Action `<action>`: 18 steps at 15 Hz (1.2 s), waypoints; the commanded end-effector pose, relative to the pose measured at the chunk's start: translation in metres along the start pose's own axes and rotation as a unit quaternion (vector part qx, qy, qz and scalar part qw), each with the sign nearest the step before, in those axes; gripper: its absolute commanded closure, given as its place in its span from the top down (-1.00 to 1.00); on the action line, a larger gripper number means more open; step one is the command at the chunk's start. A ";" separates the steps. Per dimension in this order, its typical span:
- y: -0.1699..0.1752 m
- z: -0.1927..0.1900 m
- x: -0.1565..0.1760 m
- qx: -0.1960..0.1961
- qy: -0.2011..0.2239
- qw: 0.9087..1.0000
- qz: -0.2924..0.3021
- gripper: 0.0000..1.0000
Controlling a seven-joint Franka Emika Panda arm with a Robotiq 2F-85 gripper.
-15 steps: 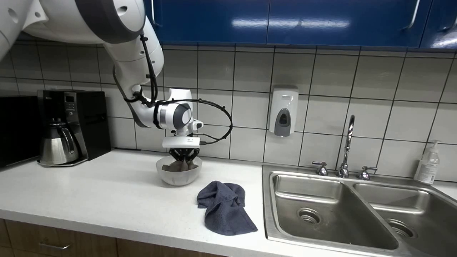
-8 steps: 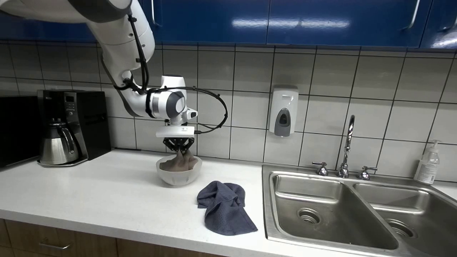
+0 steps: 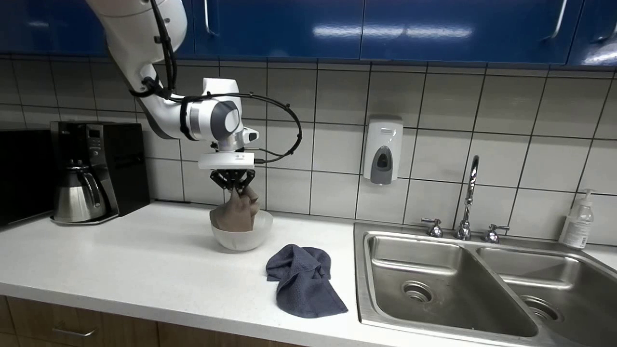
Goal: Take the towel out of the bowl
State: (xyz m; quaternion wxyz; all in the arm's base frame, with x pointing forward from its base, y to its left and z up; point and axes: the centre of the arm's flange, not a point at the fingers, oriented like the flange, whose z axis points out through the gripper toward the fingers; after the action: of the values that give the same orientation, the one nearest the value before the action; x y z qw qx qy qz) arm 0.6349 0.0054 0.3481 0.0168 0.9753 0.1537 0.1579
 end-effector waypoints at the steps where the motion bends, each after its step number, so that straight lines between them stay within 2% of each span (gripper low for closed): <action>1: -0.016 -0.039 -0.024 -0.003 0.017 1.000 -0.003 -0.97; 10: -0.065 -0.106 -0.039 -0.004 0.048 0.998 -0.045 -0.97; 18: -0.113 -0.135 -0.042 0.013 0.068 0.994 -0.079 -0.97</action>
State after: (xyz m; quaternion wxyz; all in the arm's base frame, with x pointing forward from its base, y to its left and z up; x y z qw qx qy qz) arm 0.5405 0.0900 0.4455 0.0119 0.9521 0.2173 0.2147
